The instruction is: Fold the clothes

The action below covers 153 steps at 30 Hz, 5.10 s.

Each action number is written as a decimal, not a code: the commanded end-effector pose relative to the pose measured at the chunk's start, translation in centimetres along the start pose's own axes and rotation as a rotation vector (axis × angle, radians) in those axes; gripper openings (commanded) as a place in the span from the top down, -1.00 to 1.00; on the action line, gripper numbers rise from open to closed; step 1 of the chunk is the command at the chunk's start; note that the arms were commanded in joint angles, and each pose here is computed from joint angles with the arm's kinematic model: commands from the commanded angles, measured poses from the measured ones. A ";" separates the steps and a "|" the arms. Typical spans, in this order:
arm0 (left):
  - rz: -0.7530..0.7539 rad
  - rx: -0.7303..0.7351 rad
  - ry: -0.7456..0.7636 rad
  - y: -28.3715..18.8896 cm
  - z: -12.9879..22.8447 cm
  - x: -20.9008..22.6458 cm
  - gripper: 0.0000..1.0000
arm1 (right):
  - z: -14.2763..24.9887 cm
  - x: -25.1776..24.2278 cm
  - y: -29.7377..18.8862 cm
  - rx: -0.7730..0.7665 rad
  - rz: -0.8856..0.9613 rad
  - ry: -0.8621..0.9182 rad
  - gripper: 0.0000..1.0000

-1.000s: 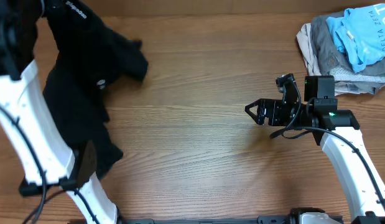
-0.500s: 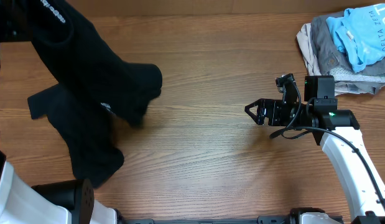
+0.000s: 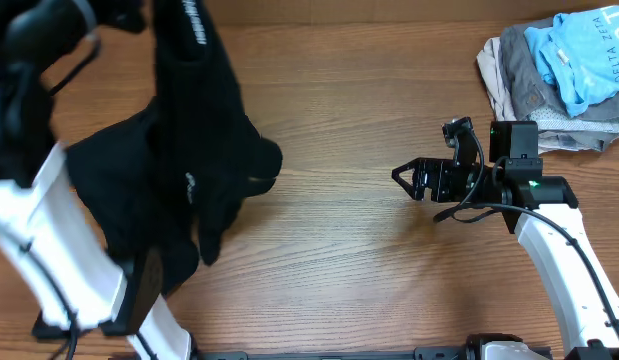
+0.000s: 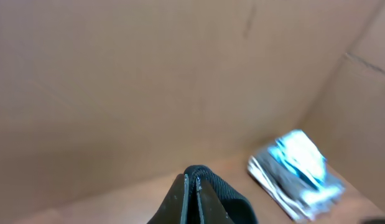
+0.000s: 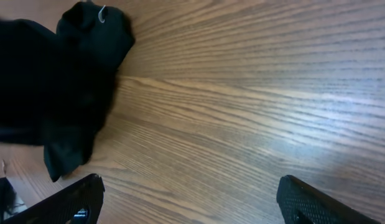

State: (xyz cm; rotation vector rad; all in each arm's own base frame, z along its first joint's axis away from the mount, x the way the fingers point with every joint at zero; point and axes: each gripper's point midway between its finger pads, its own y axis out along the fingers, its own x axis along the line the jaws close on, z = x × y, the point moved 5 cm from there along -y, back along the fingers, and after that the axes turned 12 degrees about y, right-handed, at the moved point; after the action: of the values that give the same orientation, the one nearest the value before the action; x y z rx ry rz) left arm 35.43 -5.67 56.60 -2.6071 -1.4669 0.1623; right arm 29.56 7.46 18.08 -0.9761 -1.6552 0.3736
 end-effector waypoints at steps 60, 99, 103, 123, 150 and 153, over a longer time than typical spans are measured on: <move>-0.541 1.482 -0.277 6.7 39.3 15.0 -1.00 | -3.9 -2.9 -4.6 -0.167 0.035 0.147 -0.88; -0.919 0.911 -0.612 -6.7 28.6 28.6 -1.00 | -3.9 -3.0 -4.6 -0.167 0.046 0.152 -0.87; -0.743 0.868 -0.585 -4.3 27.7 27.1 -1.00 | -4.0 -3.0 -4.6 -0.173 0.044 0.147 -0.87; -0.046 0.936 -0.236 9.3 24.7 9.3 -0.99 | -7.0 5.5 -10.4 -0.224 0.257 -0.048 -0.96; 0.228 1.110 -0.029 19.6 37.0 -2.0 -0.81 | -6.5 4.4 -5.2 -0.057 0.291 -0.033 -0.95; 0.153 1.134 -0.037 20.2 39.0 -1.8 -0.78 | -6.5 4.4 -5.2 -0.057 0.291 -0.034 -0.95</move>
State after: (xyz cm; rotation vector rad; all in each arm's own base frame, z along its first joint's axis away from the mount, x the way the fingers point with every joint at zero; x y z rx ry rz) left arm 45.42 -14.72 15.53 -1.8069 -0.6994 0.7672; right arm 33.09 6.08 25.66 -1.2370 -1.5284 0.5466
